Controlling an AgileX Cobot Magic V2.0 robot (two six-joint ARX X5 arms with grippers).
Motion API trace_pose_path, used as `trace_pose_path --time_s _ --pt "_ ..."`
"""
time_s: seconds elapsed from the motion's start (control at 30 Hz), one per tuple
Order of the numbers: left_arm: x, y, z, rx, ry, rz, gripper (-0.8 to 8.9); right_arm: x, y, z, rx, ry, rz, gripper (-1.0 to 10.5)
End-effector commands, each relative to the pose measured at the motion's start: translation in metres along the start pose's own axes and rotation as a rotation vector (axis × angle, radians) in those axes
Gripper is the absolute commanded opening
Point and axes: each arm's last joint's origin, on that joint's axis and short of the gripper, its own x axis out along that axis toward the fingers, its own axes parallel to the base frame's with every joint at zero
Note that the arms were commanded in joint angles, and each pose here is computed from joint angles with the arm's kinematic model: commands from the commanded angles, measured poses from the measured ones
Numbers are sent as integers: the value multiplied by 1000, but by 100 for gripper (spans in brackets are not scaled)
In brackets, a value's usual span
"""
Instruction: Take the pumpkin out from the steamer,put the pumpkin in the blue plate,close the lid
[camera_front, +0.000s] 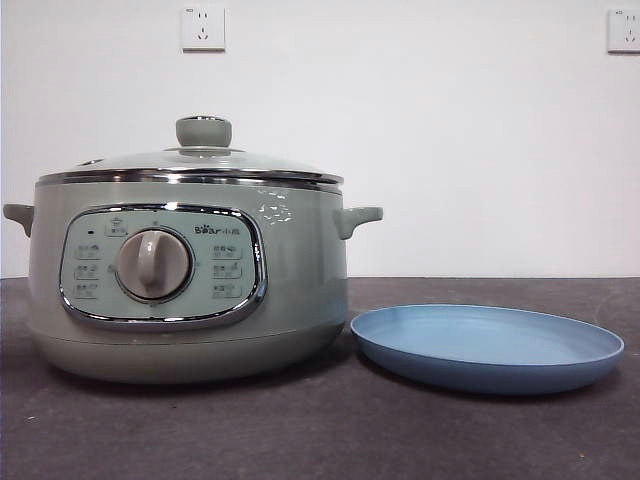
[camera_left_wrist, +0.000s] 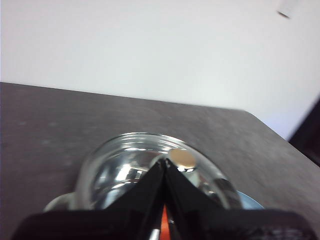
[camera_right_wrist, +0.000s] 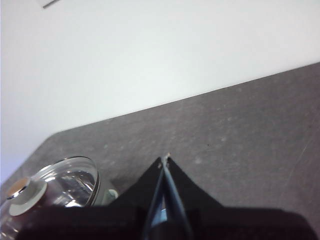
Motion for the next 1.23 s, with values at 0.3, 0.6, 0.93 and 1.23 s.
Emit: trace_pose_path --time_s 0.3,0.6,0.93,1.23 --pt "30 -2 35 54 240 -139 0 27 16 39 -185 194 154 2" --pt "37 -2 37 41 258 -126 478 53 11 31 -154 293 171 505" --pt "79 -11 47 92 264 -131 468 63 9 27 -132 330 165 504" --pt "144 -25 37 242 399 -101 467 63 9 27 -133 331 163 504"
